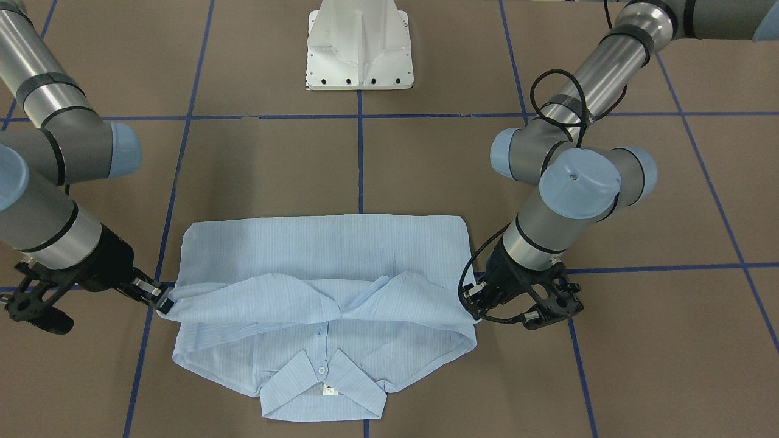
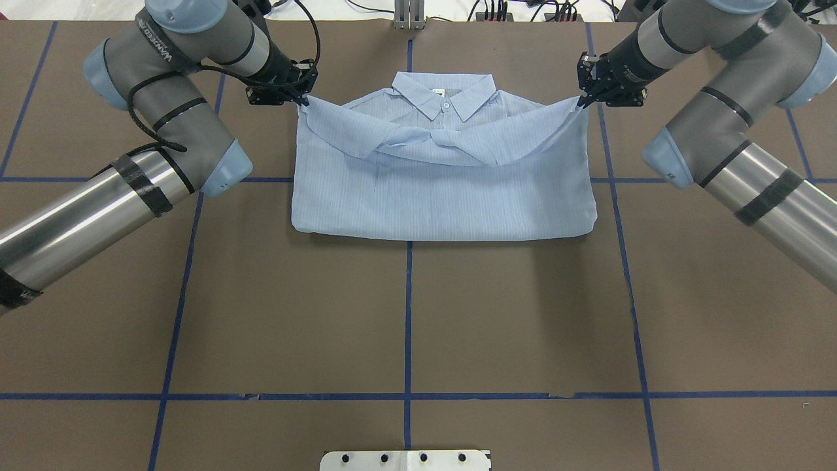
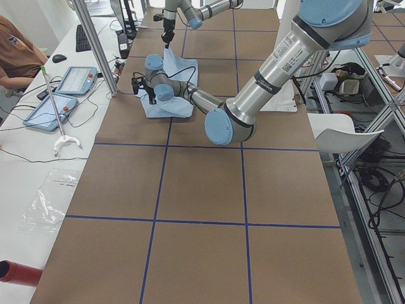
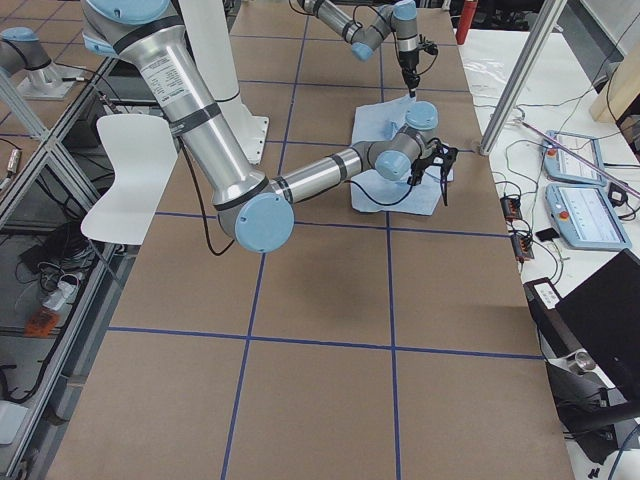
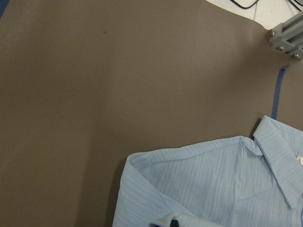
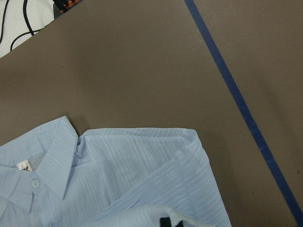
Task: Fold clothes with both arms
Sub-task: 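Release the hem near the collar and raise both grippers away, then lower the right gripper to the folded shirt's side edge and grasp, then drag the folded shirt with the right gripper toward the robot, rotating it, then grasp the shirt corner nearest the robot with the left gripper while the right gripper withdraws, then drag the shirt with the left gripper away from the robot, straightening it, then move the right gripper over the middle of the folded shirt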
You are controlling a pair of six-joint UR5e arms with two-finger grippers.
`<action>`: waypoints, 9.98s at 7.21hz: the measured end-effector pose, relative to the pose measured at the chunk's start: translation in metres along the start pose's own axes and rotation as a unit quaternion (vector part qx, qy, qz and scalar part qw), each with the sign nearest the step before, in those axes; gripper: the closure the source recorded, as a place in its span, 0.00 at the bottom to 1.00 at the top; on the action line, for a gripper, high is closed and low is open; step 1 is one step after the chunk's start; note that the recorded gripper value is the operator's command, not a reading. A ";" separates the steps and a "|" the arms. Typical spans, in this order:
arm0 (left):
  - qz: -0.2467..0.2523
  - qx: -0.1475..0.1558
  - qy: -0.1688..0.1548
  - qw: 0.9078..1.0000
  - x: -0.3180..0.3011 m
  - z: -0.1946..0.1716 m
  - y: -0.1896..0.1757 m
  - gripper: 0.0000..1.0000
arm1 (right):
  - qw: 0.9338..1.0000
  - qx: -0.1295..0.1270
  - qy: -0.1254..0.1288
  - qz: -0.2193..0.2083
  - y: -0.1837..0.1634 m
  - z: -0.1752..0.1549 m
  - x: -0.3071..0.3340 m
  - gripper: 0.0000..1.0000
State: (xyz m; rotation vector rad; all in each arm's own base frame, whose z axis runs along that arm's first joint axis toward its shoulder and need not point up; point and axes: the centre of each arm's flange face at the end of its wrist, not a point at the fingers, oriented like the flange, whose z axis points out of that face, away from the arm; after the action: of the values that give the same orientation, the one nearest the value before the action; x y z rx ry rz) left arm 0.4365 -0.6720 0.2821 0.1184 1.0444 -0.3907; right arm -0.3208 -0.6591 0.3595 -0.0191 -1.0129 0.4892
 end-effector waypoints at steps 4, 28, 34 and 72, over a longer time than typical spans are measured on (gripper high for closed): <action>0.002 0.001 0.004 1.000 -0.005 0.007 -0.002 0.01 | 1.000 0.007 0.016 -0.010 -0.010 0.023 -0.012 0.00; -0.033 0.004 0.053 0.998 -0.015 -0.042 0.063 0.02 | 0.932 -0.285 0.040 -0.219 0.388 -0.074 0.282 1.00; -0.009 -0.053 0.064 0.997 0.032 -0.031 0.176 0.01 | 0.936 -0.245 -0.062 -0.244 0.374 -0.069 0.209 0.00; 0.076 0.086 0.042 0.992 0.024 0.024 0.009 0.00 | 0.980 -0.010 -0.077 -0.185 0.230 -0.062 0.112 0.00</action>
State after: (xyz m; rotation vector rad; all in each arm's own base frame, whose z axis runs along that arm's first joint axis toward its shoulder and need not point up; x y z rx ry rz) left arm 0.4696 -0.6763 0.2728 0.3701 1.0755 -0.3385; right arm -0.3102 -0.3965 0.3624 0.1887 -1.1426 0.1403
